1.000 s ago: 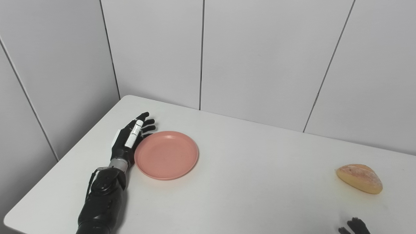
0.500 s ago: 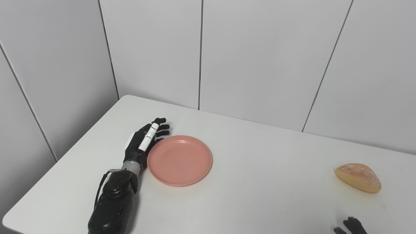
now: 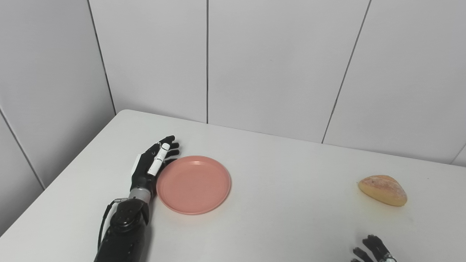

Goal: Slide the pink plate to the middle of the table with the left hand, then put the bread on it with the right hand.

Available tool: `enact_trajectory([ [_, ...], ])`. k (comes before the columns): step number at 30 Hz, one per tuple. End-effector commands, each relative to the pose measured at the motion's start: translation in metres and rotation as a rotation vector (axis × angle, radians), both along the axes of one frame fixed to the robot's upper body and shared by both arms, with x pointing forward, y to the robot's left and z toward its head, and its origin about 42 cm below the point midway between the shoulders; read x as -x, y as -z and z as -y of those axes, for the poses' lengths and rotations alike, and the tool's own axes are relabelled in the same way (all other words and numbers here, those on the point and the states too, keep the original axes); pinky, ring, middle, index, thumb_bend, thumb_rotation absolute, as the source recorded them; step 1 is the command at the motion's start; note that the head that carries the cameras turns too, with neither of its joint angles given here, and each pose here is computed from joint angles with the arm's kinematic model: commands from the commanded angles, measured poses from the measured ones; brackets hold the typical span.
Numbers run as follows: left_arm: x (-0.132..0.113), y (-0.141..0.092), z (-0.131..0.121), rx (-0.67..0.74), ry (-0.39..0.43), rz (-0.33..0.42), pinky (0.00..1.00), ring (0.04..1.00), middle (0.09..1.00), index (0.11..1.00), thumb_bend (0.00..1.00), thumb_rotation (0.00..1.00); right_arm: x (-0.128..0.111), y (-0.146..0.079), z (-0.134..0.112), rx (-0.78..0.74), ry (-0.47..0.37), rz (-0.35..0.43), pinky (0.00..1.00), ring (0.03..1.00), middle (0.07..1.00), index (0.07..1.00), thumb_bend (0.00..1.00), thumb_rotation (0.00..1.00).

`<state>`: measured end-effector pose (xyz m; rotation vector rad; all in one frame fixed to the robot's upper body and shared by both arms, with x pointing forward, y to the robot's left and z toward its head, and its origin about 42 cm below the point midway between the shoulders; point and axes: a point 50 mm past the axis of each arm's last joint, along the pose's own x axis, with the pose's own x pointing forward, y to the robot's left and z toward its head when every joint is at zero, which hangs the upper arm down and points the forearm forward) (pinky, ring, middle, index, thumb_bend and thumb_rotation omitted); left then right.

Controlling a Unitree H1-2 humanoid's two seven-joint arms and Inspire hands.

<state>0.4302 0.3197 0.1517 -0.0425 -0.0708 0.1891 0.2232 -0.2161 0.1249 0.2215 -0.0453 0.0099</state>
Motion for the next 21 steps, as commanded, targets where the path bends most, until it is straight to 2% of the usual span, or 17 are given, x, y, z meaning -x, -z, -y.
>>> enact_trajectory([
  [1, 0.004, 0.011, 0.013, 0.007, 0.005, -0.009, 0.65, 0.728, 0.717, 0.766, 0.71, 0.72, -0.001, -0.004, -0.004, -0.004, -0.009, -0.002, 0.78, 0.795, 0.869, 0.832, 0.78, 0.79],
  [8, 0.011, 0.007, 0.032, 0.049, -0.001, -0.002, 0.7, 0.764, 0.743, 0.764, 0.72, 0.7, 0.001, -0.006, -0.009, -0.006, -0.014, -0.003, 0.79, 0.797, 0.87, 0.834, 0.77, 0.79],
  [14, 0.012, 0.008, 0.034, 0.045, -0.004, -0.002, 0.68, 0.736, 0.719, 0.754, 0.69, 0.67, 0.003, -0.01, -0.018, -0.014, -0.019, -0.004, 0.79, 0.799, 0.874, 0.835, 0.76, 0.76],
  [21, 0.012, 0.014, 0.04, 0.06, 0.015, -0.022, 0.66, 0.74, 0.721, 0.763, 0.71, 0.65, 0.002, -0.011, -0.029, -0.007, -0.025, -0.006, 0.77, 0.788, 0.866, 0.837, 0.78, 0.78],
])
